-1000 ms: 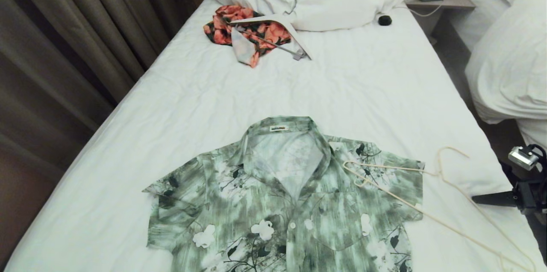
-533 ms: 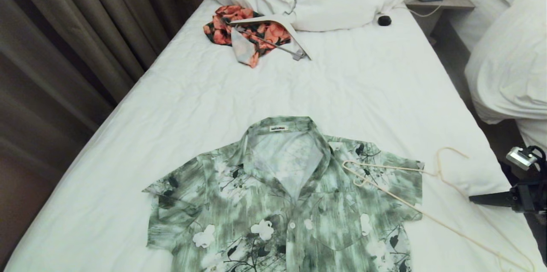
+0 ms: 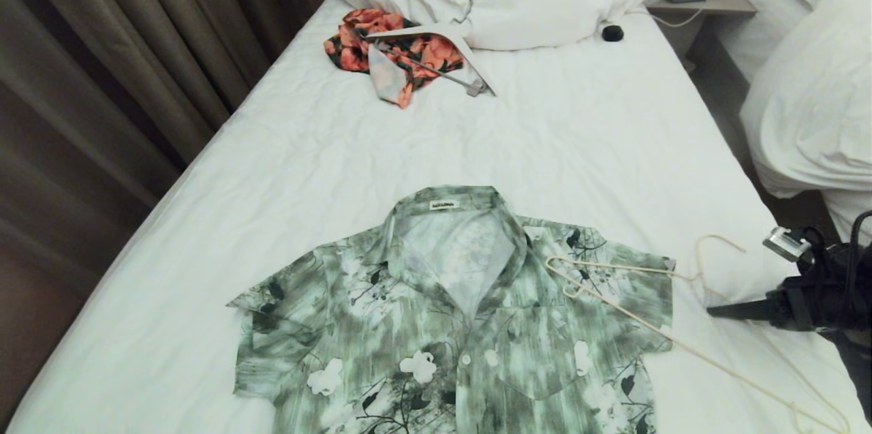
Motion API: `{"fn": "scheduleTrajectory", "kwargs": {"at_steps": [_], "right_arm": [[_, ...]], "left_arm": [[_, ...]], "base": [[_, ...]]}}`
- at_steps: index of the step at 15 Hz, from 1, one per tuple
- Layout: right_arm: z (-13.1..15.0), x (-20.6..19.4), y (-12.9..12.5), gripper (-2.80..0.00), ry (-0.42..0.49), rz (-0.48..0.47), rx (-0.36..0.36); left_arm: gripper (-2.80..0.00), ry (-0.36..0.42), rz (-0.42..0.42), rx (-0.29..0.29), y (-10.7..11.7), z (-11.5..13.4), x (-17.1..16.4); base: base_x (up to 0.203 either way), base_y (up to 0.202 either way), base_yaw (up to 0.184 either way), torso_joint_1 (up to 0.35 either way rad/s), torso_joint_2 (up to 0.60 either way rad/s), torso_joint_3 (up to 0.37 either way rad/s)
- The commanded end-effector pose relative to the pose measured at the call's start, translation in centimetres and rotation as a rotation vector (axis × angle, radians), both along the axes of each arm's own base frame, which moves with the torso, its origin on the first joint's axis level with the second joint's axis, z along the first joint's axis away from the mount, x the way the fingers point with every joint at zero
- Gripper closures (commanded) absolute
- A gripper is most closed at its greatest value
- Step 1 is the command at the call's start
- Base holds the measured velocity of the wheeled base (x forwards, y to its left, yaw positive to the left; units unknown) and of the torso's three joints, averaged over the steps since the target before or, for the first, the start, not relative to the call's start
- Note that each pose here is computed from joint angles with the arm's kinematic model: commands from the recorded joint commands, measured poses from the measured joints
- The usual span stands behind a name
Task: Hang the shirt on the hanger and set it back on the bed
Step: Lift the shirt and hanger
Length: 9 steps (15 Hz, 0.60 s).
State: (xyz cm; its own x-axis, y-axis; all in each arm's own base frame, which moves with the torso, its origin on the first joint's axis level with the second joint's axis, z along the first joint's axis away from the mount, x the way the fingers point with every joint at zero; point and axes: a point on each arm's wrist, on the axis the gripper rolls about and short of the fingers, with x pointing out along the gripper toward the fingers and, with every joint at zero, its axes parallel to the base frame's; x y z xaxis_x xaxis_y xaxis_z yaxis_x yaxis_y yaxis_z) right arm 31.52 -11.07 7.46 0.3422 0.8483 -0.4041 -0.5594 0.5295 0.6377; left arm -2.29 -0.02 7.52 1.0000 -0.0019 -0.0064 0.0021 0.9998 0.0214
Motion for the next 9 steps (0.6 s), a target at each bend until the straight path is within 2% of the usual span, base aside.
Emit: {"fn": "scheduleTrajectory", "kwargs": {"at_steps": [1, 9], "right_arm": [[-0.2, 0.3, 0.9, -2.8, 0.004, 0.031, 0.007], [-1.1, 0.6, 2.1, -2.8, 0.038, 0.067, 0.009]], "left_arm": [[0.0, 0.001, 0.0, 0.0, 0.0, 0.0, 0.0], [0.0, 0.001, 0.0, 0.0, 0.0, 0.0, 0.0]], "base": [[0.0, 0.0, 0.0, 0.0, 0.0, 0.0], [0.0, 0.0, 0.0, 0.0, 0.0, 0.0]]}}
